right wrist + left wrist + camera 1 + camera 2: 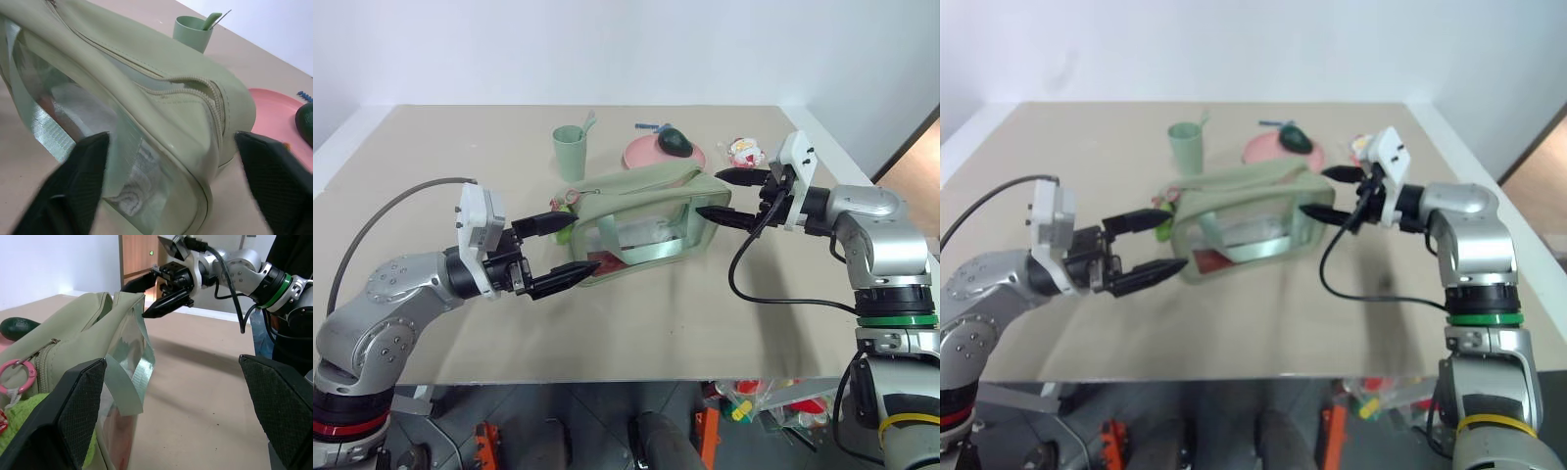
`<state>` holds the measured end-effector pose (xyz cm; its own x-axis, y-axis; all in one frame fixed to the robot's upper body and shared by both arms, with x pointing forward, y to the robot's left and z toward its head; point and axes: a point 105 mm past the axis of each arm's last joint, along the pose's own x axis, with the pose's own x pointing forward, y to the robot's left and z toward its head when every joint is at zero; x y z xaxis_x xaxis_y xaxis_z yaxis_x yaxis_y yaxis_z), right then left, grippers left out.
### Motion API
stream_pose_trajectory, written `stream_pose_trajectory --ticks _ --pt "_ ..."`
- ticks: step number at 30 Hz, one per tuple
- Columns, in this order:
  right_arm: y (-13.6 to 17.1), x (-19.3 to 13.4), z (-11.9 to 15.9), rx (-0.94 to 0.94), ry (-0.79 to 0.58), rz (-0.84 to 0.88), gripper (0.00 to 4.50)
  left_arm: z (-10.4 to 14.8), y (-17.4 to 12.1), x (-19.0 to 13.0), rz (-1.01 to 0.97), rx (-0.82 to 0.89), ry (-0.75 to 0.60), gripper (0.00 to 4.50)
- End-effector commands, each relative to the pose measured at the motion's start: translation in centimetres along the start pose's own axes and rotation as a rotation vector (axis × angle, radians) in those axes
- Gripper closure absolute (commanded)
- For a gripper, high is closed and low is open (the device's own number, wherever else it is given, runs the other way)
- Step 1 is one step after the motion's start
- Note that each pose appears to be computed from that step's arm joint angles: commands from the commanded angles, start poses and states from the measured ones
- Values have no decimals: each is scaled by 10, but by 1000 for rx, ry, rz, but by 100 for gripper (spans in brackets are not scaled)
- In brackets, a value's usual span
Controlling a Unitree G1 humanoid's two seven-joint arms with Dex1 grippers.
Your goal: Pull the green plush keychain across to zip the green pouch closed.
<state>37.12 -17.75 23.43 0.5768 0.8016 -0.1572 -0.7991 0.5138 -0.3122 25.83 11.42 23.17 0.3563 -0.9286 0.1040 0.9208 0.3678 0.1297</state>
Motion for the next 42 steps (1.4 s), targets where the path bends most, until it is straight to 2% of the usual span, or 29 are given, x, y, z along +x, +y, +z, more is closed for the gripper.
stream_pose_trajectory --ticks 1,7,9,14,19,23,34,42 --pt "-1 -5 11 10 -67 -4 179 8 -6 2 -20 46 -1 0" --pt "4 -4 11 51 -112 18 395 6 -7 1 -15 44 6 0" --pt "7 -4 13 75 -136 31 441 6 -7 1 -15 44 9 0" --pt "16 -4 14 90 -167 21 441 6 -7 1 -15 48 16 0" --pt "47 -6 20 52 -196 72 441 6 -3 -2 18 55 21 0" --pt "59 -6 26 36 -195 66 441 8 3 -6 64 60 14 0" --pt "44 -11 26 -32 -185 35 441 9 10 -11 119 49 4 0" --pt "52 -9 18 -30 -164 67 441 8 10 -12 141 28 5 0"
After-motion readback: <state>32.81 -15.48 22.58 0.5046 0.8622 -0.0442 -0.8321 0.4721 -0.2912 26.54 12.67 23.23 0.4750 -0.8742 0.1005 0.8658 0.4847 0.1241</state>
